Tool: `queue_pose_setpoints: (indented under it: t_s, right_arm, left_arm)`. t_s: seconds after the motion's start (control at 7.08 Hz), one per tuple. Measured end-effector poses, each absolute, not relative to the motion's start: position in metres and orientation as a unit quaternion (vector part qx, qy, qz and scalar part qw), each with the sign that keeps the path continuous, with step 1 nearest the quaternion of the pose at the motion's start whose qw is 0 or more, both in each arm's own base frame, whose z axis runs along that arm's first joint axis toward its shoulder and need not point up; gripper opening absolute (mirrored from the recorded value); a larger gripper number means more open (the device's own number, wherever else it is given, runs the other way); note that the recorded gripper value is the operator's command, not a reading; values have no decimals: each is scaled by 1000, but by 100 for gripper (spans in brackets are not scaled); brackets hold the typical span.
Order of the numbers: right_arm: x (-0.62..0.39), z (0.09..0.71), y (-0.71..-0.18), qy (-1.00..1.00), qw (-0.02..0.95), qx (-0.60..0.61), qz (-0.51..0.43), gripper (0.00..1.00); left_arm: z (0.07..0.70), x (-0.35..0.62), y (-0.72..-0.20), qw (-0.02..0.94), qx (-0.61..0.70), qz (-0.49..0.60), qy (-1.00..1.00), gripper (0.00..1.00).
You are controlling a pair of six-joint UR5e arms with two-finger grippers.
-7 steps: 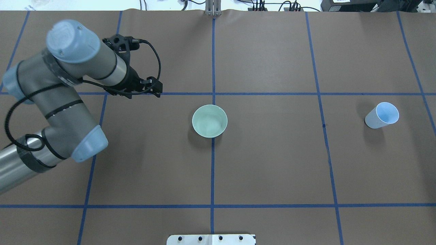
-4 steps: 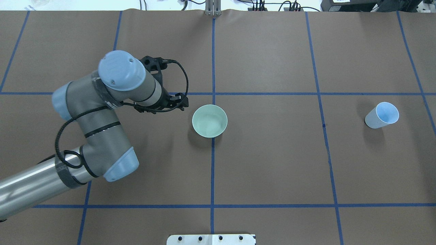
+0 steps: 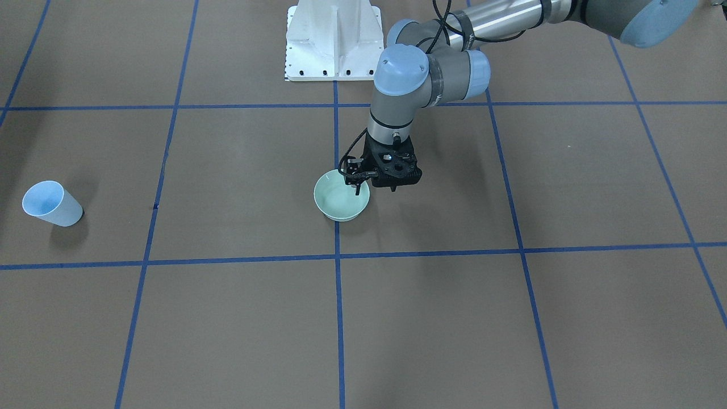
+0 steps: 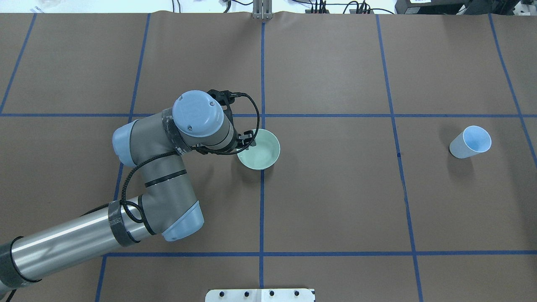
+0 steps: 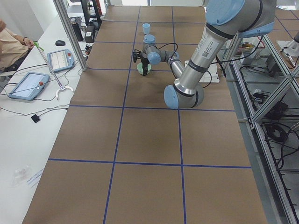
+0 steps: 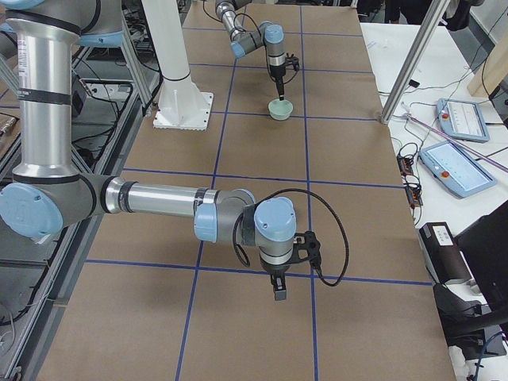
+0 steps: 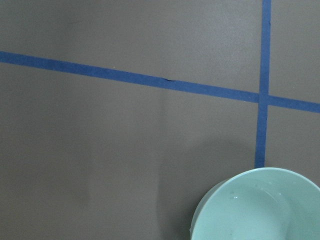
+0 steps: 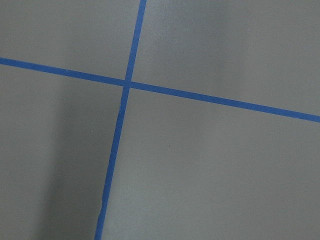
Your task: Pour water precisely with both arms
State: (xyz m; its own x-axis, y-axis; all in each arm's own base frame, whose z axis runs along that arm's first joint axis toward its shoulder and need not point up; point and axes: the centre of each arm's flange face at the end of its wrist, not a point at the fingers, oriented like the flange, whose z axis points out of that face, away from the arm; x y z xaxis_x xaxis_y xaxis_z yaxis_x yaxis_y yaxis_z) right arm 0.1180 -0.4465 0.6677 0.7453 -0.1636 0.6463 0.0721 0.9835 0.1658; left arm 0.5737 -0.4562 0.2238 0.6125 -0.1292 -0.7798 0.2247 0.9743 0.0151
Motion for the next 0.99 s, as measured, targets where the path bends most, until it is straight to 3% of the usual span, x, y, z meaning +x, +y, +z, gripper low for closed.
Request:
queue_pose_setpoints:
  t_s: [0.14, 0.28, 0.99]
  right_arm:
    - [118, 668, -447, -351, 932, 65, -63, 100]
    - [118, 667, -447, -351, 932, 66, -63, 100]
    - [118, 667, -447, -351, 932, 66, -64, 100]
  left_arm:
    - [227, 579, -455, 898, 55, -97, 426, 14]
    - [224, 583, -452, 898, 54, -94, 427, 0]
    - [201, 582, -446, 891, 61, -78, 443, 0]
